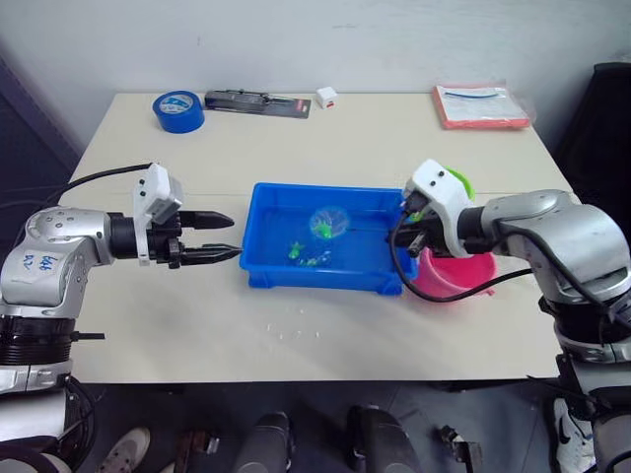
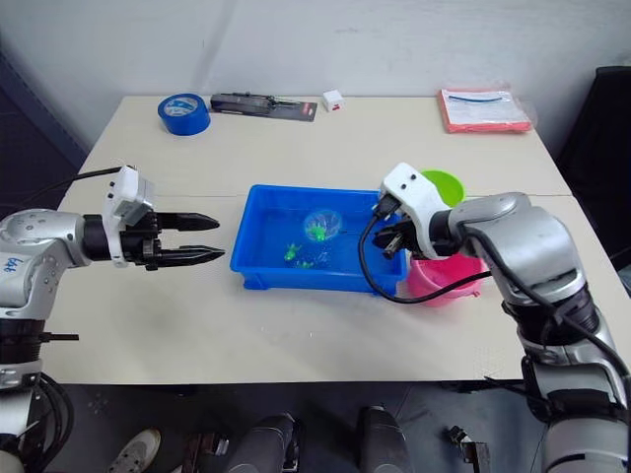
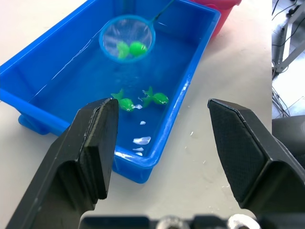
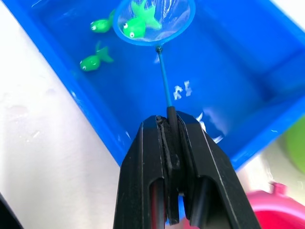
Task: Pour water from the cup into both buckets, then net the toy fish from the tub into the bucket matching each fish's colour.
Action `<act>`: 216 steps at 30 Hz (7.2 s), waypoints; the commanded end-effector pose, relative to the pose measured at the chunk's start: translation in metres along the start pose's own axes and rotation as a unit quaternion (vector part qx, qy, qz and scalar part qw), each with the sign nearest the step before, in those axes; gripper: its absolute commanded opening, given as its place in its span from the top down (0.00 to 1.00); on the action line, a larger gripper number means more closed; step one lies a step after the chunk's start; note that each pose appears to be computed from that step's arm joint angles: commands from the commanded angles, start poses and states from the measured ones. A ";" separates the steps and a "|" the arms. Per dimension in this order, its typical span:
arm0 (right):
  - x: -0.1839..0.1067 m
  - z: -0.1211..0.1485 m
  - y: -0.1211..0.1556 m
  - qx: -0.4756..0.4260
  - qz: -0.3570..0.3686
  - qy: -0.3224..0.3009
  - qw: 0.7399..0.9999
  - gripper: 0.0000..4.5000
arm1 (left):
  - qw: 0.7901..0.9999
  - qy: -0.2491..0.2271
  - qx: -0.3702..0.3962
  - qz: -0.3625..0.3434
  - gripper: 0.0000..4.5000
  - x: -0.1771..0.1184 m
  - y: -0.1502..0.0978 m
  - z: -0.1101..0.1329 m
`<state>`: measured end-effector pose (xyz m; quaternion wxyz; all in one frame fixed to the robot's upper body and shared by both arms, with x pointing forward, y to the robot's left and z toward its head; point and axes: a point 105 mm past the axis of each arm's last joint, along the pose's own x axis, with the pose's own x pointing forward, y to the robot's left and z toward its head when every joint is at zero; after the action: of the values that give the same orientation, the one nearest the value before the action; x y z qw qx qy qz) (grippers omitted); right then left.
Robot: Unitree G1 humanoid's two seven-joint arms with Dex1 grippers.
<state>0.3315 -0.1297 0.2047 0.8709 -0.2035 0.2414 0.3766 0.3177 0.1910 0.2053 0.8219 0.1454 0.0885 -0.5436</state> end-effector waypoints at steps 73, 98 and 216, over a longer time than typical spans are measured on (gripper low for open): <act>-0.083 -0.049 -0.098 -0.644 -0.452 0.138 0.602 0.82 | 0.996 -0.052 0.064 -0.032 0.27 0.033 0.021 0.024; -0.084 -0.046 -0.095 -0.689 -0.465 0.144 0.537 0.82 | 0.996 -0.050 0.063 -0.030 0.27 0.033 0.021 0.024; 0.091 0.045 0.046 -0.155 0.107 -0.022 0.982 0.82 | 0.995 0.037 -0.073 0.054 0.27 -0.057 -0.031 -0.019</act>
<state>0.3589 -0.0254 0.1573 0.7709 -0.3149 0.2078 0.5131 0.2701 0.2331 0.1900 0.8505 0.0961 0.1619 -0.4912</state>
